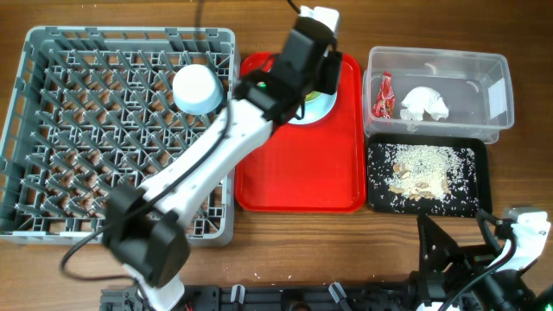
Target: Sort waste into correct bins and load items into the dishwasher rack
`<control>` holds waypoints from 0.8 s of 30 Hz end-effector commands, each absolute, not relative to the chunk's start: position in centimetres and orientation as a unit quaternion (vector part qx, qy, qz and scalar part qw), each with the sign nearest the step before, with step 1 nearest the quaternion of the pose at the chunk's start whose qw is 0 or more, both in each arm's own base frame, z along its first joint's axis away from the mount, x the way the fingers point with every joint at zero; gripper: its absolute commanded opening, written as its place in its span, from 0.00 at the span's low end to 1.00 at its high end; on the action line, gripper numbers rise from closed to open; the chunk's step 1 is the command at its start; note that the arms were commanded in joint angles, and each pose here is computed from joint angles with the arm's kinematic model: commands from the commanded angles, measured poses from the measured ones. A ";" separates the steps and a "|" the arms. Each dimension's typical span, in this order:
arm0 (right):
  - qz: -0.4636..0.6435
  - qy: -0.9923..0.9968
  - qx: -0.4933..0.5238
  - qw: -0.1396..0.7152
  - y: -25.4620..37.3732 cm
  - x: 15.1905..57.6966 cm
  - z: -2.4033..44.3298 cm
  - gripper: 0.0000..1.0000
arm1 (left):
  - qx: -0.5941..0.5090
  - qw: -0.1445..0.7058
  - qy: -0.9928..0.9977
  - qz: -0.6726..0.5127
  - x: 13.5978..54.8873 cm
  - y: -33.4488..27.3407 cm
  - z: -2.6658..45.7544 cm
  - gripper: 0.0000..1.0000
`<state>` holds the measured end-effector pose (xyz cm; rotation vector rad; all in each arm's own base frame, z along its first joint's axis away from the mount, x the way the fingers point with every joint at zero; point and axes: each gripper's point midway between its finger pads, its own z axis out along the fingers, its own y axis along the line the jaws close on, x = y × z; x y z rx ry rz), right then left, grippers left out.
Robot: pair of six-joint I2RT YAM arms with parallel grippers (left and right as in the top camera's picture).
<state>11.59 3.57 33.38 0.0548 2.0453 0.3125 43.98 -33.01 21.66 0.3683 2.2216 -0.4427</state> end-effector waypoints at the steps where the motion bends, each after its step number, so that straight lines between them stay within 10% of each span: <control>1: 0.128 0.848 0.013 0.515 3.7 11.5 33.4 1.00 | 0.191 0.397 0.891 -0.107 45.9 -32.8 15.9 0.40; 10: 0.128 0.848 0.013 0.515 3.7 11.5 33.4 1.00 | 0.231 0.347 0.907 -0.053 46.5 -32.3 7.9 0.42; 18: 0.128 0.848 0.013 0.515 3.7 11.5 33.4 1.00 | 0.211 0.348 0.913 -0.021 47.5 -30.1 7.8 0.04; 24: 0.128 0.848 0.013 0.515 3.7 11.5 33.4 1.00 | 0.162 0.397 0.888 -0.165 43.1 -30.5 24.1 0.04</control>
